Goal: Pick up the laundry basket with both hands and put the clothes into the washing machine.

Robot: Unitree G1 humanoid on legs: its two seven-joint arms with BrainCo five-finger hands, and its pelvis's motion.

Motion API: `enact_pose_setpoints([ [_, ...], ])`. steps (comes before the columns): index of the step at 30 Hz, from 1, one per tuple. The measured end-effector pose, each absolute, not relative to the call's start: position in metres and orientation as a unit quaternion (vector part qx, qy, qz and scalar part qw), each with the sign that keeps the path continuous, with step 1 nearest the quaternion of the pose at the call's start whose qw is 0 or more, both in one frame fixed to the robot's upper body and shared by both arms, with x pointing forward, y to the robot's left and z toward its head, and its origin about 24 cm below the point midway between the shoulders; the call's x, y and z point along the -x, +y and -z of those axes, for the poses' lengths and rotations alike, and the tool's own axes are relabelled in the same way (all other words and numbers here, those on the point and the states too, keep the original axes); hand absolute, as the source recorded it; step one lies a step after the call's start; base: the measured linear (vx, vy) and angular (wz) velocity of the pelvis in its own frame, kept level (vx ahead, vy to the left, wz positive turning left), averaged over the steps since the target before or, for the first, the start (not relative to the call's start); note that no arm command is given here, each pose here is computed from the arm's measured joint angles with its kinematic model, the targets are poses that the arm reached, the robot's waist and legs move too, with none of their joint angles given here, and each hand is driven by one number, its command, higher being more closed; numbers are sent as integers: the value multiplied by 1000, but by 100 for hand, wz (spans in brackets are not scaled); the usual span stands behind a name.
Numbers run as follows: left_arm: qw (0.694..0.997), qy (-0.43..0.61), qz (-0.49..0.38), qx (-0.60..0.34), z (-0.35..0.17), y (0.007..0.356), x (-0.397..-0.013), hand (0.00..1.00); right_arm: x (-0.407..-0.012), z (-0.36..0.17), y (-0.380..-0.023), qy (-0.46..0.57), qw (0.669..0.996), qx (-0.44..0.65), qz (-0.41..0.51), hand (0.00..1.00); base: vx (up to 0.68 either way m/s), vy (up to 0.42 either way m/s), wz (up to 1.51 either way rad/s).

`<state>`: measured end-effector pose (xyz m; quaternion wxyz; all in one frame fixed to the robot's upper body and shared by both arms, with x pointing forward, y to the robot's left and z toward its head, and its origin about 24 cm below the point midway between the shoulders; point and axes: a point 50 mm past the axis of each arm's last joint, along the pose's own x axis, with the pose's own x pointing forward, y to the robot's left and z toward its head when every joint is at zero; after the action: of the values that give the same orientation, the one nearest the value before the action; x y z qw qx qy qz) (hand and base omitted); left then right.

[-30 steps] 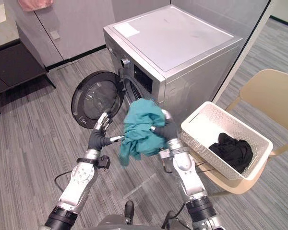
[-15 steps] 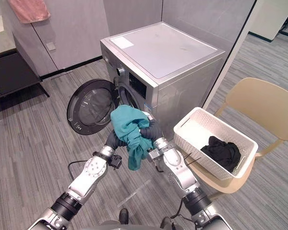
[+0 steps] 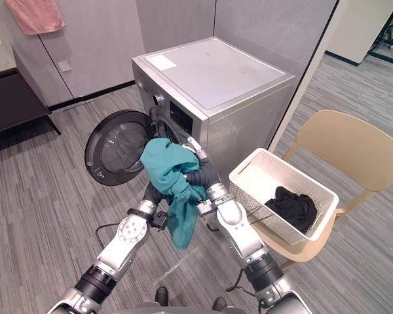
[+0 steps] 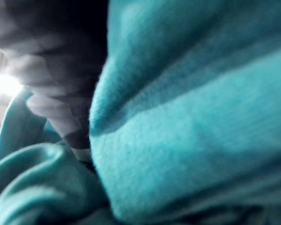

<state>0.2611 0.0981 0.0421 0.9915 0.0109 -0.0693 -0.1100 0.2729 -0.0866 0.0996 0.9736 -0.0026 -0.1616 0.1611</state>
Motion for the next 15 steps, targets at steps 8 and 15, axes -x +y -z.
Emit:
enact_pose_setpoints([
  [8,995,-30,-90,0,-24,183,-242,100,-247,-58,-181,-87,993,75,37,0,38,-6,0],
  [15,994,7,-111,12,-7,193,-229,100,-205,43,-211,153,982,109,36,0,7,-5,54],
])
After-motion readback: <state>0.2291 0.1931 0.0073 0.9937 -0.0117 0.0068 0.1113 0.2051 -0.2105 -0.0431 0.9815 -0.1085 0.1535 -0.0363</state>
